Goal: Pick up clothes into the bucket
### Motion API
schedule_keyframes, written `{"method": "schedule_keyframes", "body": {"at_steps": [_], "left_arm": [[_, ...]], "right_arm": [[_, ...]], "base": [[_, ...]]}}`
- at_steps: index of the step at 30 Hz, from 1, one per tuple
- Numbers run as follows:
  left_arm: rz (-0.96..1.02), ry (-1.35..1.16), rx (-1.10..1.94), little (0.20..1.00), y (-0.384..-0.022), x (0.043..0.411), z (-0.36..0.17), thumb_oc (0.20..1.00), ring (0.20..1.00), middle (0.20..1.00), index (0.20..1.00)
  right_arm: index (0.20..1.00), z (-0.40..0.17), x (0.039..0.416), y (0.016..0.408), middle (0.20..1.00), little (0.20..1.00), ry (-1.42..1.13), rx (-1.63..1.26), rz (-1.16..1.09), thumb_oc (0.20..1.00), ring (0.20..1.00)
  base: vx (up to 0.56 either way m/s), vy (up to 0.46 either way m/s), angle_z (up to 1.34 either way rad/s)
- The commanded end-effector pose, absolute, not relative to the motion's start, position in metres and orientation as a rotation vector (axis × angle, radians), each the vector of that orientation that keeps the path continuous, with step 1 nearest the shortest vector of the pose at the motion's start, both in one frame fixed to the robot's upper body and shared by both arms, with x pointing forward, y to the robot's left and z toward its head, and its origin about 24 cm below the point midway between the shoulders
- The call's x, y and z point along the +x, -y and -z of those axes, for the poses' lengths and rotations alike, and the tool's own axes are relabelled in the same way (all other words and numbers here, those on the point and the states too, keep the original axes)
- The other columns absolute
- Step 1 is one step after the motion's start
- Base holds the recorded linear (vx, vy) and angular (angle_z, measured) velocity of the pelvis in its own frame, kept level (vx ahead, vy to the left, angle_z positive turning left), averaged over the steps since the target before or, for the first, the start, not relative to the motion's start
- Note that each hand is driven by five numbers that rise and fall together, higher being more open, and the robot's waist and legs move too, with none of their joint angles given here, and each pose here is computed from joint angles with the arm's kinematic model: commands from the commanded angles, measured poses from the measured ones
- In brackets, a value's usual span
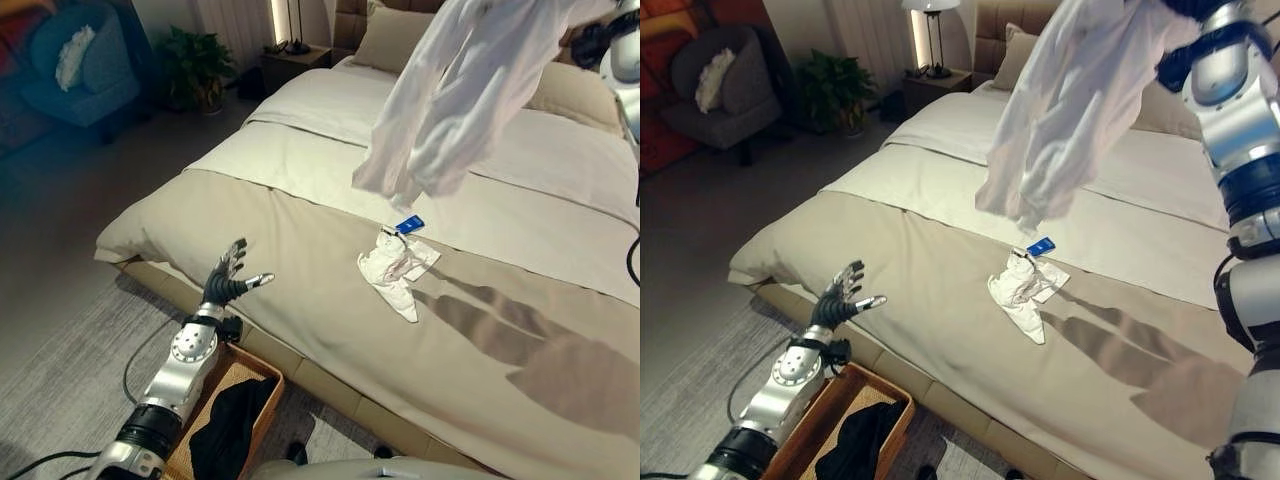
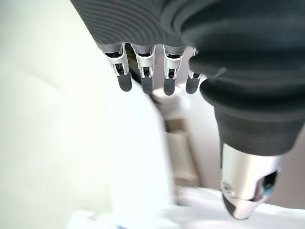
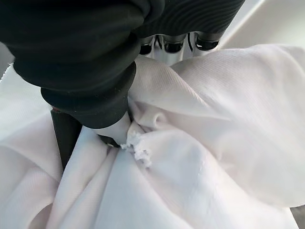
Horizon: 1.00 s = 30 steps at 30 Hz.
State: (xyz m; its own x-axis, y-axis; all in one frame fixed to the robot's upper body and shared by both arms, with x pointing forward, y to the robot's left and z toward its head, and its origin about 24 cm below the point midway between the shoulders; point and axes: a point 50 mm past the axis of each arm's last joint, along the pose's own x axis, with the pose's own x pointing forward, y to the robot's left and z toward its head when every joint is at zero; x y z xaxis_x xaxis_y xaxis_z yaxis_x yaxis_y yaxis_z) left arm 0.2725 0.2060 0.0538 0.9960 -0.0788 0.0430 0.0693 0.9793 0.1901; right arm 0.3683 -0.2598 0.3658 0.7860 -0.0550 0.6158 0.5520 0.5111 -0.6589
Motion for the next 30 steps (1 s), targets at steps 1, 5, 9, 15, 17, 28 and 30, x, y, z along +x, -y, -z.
{"method": "schedule_keyframes", "body": {"at_steps": [1, 5, 9, 15, 17, 28, 30], "left_arm": [[0.137, 0.236, 0.233, 1.000, -0.204, 0.289, -0.102, 1.000, 1.000, 1.000, 1.000], [0.239, 0.351, 0.260, 1.000, -0.178, 0.304, -0.133, 1.000, 1.000, 1.000, 1.000], [0.332, 0.405, 0.296, 1.000, -0.149, 0.318, -0.150, 1.000, 1.000, 1.000, 1.000], [0.406, 0.423, 0.348, 1.000, -0.109, 0.332, -0.156, 1.000, 1.000, 1.000, 1.000], [0.430, 0.408, 0.337, 1.000, -0.096, 0.336, -0.153, 1.000, 1.000, 1.000, 1.000], [0.592, 0.316, 0.235, 1.000, -0.045, 0.341, -0.147, 1.000, 1.000, 1.000, 1.000], [0.694, 0.285, 0.159, 1.000, -0.032, 0.335, -0.149, 1.000, 1.000, 1.000, 1.000]], "right_arm": [[0.200, -0.371, 0.358, 0.262, 0.200, 0.200, 0.598, -1.006, 0.317, 0.200, 0.200], [0.200, -0.342, 0.361, 0.255, 0.200, 0.200, 0.525, -1.025, 0.181, 0.200, 0.200], [0.200, -0.321, 0.364, 0.243, 0.200, 0.200, 0.469, -0.996, 0.039, 0.200, 0.200], [0.200, -0.306, 0.363, 0.215, 0.200, 0.200, 0.449, -0.944, -0.148, 0.200, 0.200], [0.200, -0.303, 0.360, 0.200, 0.200, 0.200, 0.468, -0.929, -0.231, 0.200, 0.200], [0.200, -0.305, 0.322, 0.136, 0.200, 0.200, 0.671, -0.764, -0.545, 0.200, 0.200], [0.200, -0.303, 0.317, 0.127, 0.200, 0.200, 0.681, -0.740, -0.597, 0.200, 0.200]], "base": [[0.05, -0.033, -0.05], [0.01, -0.019, -0.08], [-0.01, -0.022, -0.10], [0.00, -0.006, -0.07], [0.00, 0.000, 0.00], [0.00, 0.001, 0.00], [0.00, 0.000, 0.00]]}}
